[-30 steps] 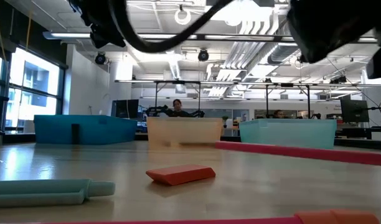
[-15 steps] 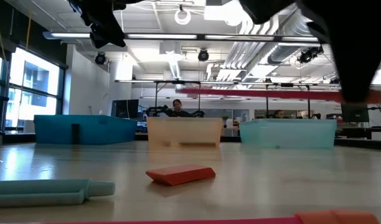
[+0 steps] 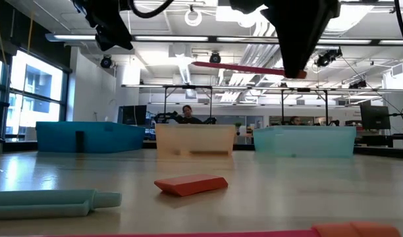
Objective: Sort crayons/erasers/pens/pencils in bins
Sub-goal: Put the top pink pencil into the blue bin
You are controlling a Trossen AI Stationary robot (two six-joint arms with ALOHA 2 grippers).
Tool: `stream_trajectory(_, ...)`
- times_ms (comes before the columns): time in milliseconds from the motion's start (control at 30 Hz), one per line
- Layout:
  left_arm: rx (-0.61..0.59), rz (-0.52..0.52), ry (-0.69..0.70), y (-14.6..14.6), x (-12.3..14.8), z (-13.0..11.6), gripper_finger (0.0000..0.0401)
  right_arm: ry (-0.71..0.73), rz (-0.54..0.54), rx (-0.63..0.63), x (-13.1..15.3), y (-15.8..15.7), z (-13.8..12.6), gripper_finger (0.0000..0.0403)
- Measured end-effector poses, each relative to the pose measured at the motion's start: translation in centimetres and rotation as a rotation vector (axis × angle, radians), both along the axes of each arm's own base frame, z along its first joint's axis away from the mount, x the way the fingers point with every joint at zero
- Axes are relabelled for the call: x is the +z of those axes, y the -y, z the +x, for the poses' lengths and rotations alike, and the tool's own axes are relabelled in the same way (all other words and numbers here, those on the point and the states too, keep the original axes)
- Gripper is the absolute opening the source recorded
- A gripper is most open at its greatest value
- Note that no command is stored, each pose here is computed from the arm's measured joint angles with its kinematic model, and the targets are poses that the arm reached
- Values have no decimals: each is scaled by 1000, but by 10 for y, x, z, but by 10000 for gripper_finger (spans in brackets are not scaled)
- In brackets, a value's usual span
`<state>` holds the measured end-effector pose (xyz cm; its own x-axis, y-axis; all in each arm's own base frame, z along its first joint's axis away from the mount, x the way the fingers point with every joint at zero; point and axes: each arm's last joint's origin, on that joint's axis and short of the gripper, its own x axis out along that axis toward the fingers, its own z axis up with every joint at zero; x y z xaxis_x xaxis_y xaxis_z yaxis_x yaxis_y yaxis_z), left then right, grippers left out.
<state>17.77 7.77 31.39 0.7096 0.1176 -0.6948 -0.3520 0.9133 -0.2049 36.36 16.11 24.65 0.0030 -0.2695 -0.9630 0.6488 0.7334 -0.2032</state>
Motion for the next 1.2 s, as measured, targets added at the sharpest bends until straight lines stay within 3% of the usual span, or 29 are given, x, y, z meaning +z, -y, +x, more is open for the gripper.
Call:
stream_trajectory(167, 0, 0, 0, 0, 0, 0, 115, 26, -86, -32, 18, 31, -14, 1)
stream_trajectory(833, 41, -24, 36, -3, 1, 6, 115, 259, -76, -299, 29, 182, -147, 0)
stream_trajectory(1000, 58, -41, 33, -7, -3, 14, 115, 290, -67, -331, 24, 212, -164, 0)
stream_trajectory(1200, 125, -68, -19, -10, -14, 26, 136, 224, -16, -290, 2, 244, -172, 0)
